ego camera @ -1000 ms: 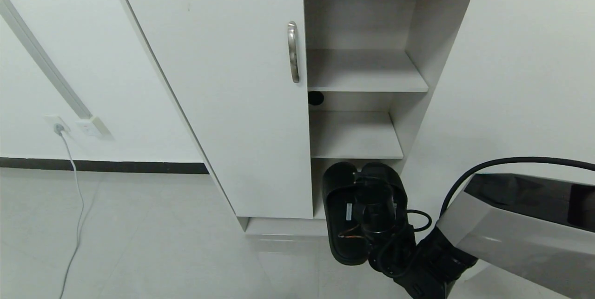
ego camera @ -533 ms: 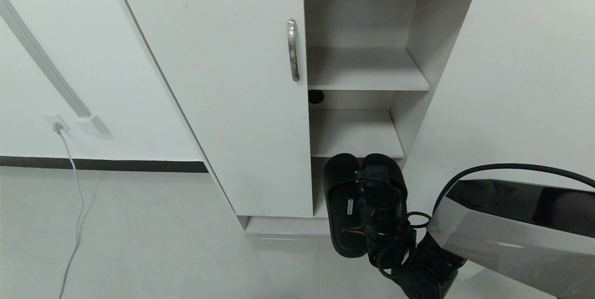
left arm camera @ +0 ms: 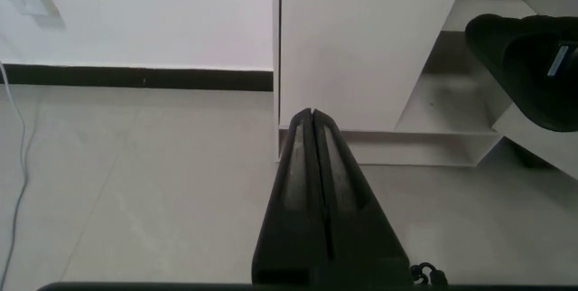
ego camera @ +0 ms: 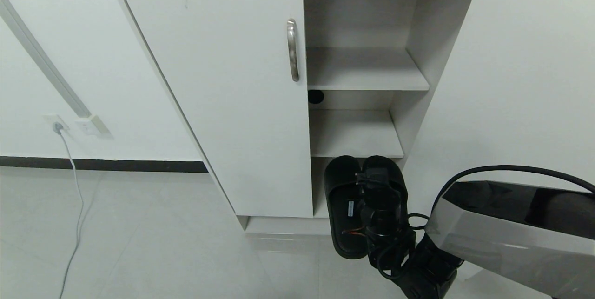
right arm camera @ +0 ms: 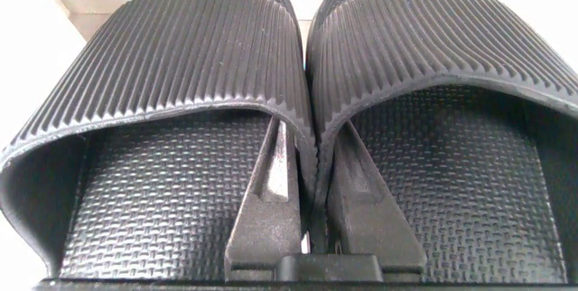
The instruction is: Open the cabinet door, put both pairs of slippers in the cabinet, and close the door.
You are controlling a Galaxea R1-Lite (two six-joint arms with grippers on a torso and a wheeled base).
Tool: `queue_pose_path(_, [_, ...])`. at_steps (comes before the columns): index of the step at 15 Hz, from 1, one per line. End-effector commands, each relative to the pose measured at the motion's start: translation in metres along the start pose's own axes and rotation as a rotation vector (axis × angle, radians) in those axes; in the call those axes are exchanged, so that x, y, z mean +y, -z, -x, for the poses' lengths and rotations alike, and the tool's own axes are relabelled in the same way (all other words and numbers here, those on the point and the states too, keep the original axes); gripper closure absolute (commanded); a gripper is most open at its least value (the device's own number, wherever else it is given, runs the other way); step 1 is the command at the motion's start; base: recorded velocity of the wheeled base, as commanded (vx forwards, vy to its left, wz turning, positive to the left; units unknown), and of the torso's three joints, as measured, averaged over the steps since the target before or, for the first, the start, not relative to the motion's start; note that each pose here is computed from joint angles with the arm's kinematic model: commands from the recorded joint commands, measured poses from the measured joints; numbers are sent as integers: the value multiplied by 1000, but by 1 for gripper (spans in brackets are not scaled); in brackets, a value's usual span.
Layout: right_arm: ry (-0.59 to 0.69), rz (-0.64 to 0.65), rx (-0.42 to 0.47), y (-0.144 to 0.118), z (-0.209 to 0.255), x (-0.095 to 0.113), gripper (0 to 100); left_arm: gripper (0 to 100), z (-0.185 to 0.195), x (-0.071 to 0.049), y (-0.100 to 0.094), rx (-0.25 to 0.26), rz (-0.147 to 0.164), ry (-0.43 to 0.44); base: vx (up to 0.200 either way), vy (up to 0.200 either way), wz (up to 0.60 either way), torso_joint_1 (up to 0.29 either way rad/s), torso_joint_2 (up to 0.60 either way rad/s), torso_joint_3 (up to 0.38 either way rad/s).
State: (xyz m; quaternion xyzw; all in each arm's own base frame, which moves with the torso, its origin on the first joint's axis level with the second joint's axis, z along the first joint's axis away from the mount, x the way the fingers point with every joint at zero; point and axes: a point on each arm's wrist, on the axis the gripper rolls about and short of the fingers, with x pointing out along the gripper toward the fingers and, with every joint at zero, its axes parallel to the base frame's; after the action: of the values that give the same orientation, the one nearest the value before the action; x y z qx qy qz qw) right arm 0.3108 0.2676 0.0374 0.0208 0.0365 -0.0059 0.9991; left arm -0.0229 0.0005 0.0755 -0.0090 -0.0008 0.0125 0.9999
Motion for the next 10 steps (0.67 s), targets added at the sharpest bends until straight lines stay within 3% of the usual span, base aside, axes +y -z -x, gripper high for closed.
queue_pose_path(1, [3,0,0,1,-1,-1,100,100,0,0,0,1,0,-1,200,0,0,7,-2,-2])
queue_pose_path(10, [8,-8,-8,-2,-3,-2,100,100,0,0,0,1,0,-1,200,0,0,4,3,2])
